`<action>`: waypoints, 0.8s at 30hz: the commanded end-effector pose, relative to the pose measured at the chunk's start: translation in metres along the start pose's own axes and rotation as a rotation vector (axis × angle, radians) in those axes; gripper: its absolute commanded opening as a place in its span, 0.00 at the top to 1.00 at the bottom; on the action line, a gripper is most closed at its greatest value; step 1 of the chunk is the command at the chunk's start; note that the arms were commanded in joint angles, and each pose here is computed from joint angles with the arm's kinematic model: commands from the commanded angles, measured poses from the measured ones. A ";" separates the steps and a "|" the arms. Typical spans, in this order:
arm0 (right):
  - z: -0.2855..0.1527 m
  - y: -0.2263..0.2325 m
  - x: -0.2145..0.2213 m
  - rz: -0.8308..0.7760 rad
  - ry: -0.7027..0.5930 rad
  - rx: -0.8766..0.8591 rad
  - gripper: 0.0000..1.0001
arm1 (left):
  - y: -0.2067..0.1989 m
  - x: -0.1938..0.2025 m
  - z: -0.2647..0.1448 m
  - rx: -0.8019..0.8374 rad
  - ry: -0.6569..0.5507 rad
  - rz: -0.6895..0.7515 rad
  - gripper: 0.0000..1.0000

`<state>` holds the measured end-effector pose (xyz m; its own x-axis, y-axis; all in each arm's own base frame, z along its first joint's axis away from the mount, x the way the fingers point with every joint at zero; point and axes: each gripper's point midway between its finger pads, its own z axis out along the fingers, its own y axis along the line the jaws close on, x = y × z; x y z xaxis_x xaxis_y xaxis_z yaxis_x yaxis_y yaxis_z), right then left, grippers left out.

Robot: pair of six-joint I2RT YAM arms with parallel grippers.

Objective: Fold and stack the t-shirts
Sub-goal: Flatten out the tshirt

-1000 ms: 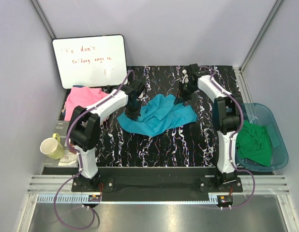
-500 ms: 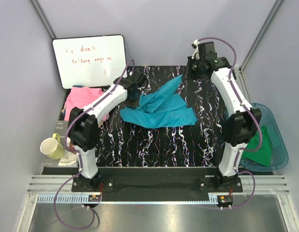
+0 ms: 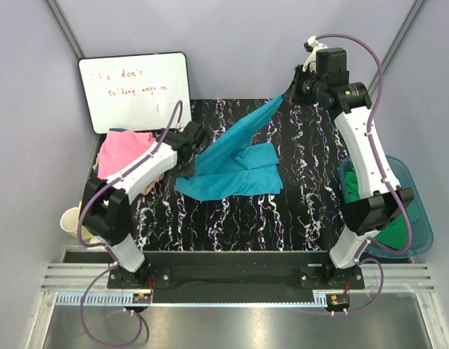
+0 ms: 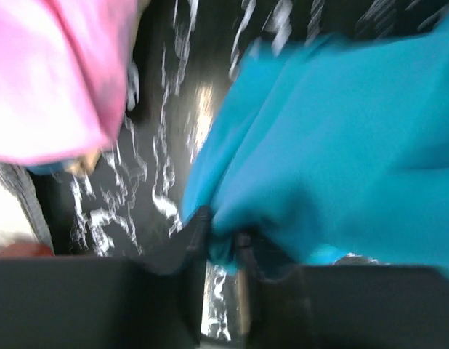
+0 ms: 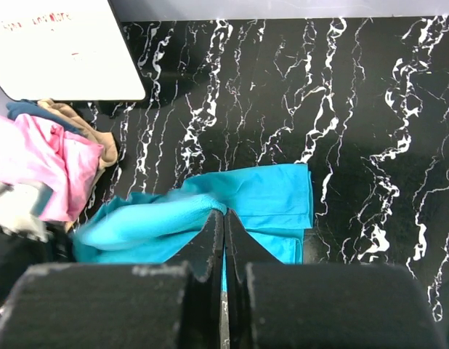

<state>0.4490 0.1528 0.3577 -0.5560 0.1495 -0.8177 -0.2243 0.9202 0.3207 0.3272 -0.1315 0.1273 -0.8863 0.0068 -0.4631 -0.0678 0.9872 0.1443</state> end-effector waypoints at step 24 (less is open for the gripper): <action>-0.034 -0.076 0.230 0.180 0.455 0.244 1.00 | -0.082 -0.050 0.029 0.219 0.021 0.038 0.01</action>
<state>0.3216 0.1105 0.1844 -0.8434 0.1605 -0.5128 0.0091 0.9585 0.2850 0.3789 -0.1867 0.1305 -0.8788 0.0253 -0.4764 0.0248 0.9997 0.0073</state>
